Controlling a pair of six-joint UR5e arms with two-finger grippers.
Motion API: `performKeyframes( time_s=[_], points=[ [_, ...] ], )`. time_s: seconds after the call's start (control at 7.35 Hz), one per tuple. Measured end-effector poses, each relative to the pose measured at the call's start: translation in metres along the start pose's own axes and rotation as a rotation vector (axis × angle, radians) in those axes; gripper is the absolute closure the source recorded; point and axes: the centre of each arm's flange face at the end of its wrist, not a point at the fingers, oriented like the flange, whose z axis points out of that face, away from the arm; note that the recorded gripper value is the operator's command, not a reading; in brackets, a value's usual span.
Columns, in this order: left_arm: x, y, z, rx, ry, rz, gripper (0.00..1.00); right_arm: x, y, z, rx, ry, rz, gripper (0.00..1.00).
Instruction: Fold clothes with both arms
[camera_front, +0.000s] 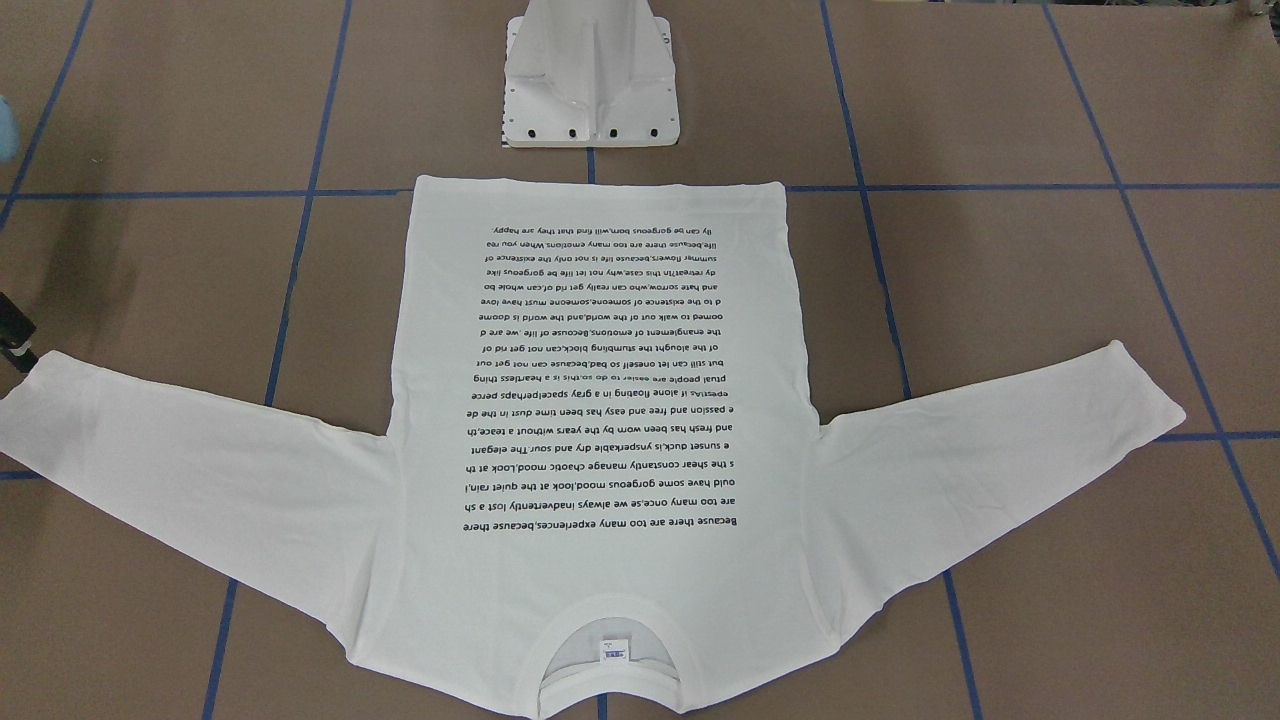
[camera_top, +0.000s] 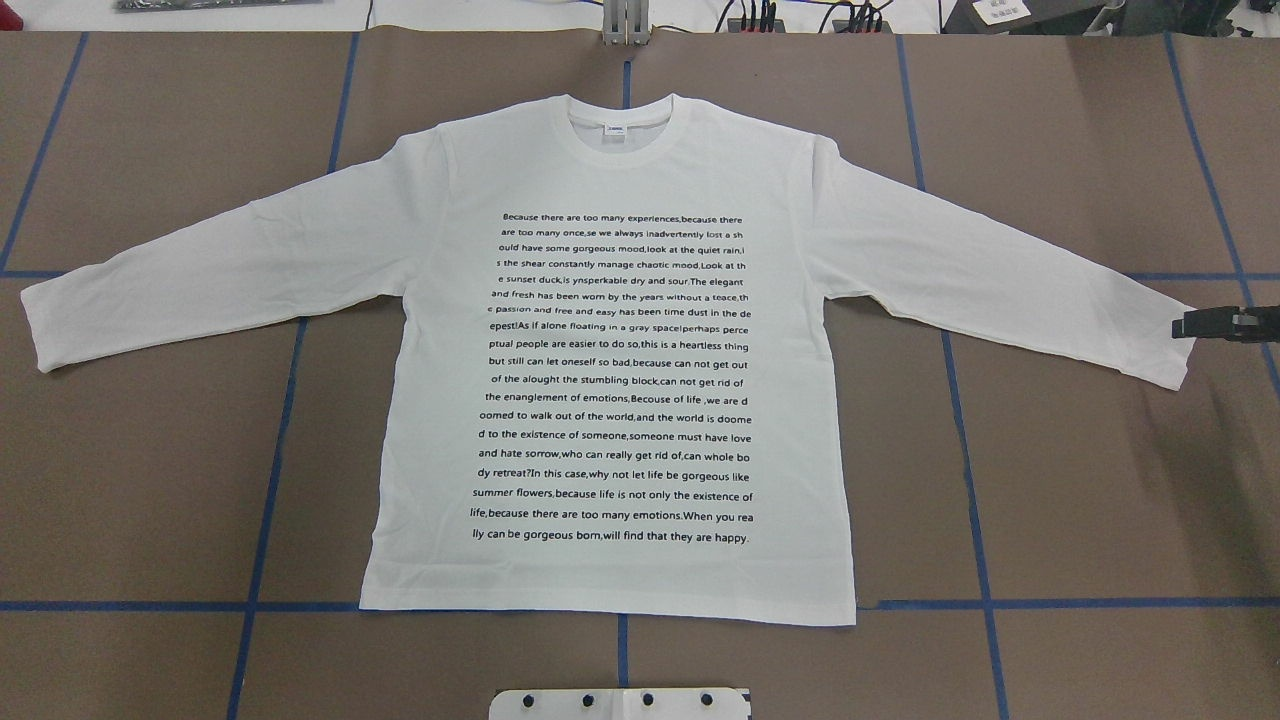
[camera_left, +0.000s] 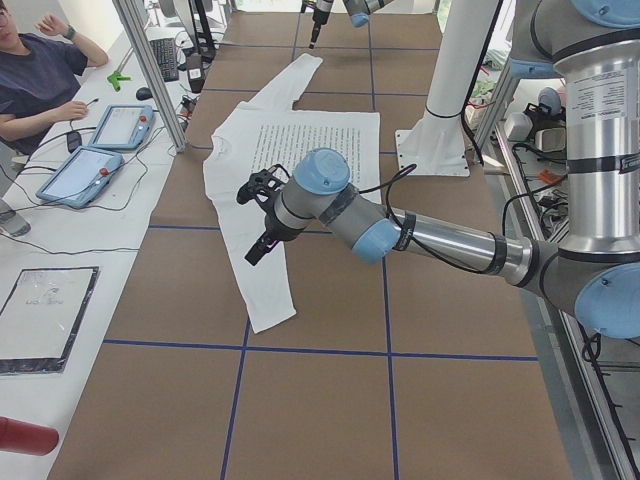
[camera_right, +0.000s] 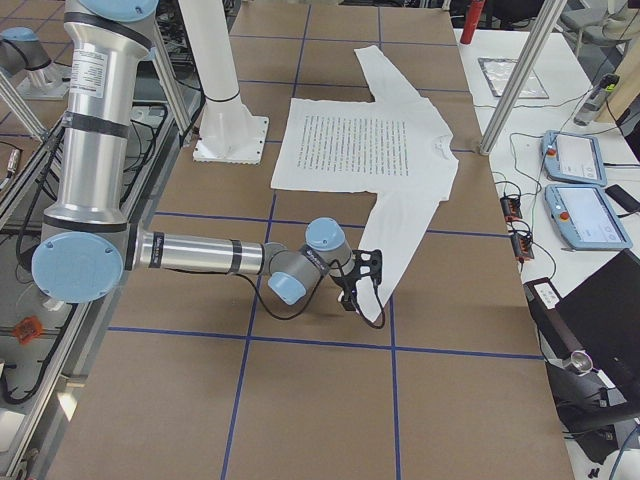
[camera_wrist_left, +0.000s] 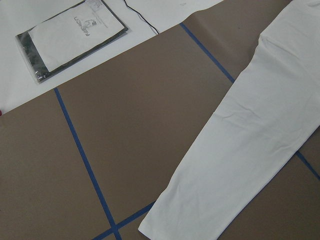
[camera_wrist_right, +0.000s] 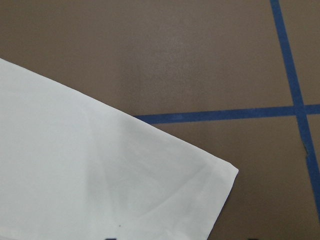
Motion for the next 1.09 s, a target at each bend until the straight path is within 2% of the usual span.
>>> performKeyframes(
  time_s=[0.27, 0.54, 0.68, 0.82, 0.95, 1.09],
  points=[
    [0.0, 0.0, 0.0, -0.001, 0.0, 0.0, 0.0, -0.005, 0.01, 0.013, -0.028, 0.005, -0.016, 0.17],
    [-0.001, 0.001, 0.0, -0.001, -0.001, -0.001, 0.0, -0.007, 0.019, 0.027, -0.048, 0.022, -0.032, 0.27],
    [-0.001, 0.001, 0.0, -0.001, 0.0, -0.001, 0.0, -0.007, 0.023, 0.032, -0.056, 0.03, -0.037, 0.37],
    [-0.001, 0.001, 0.0, -0.002, 0.0, -0.001, 0.0, -0.007, 0.025, 0.036, -0.062, 0.034, -0.041, 0.49],
    [-0.001, 0.001, 0.0, -0.002, -0.001, -0.002, 0.0, -0.009, 0.027, 0.038, -0.066, 0.034, -0.046, 0.67],
    [-0.001, 0.002, 0.0, -0.002, 0.0, -0.002, 0.0, -0.01, 0.028, 0.04, -0.069, 0.034, -0.049, 1.0]
  ],
)
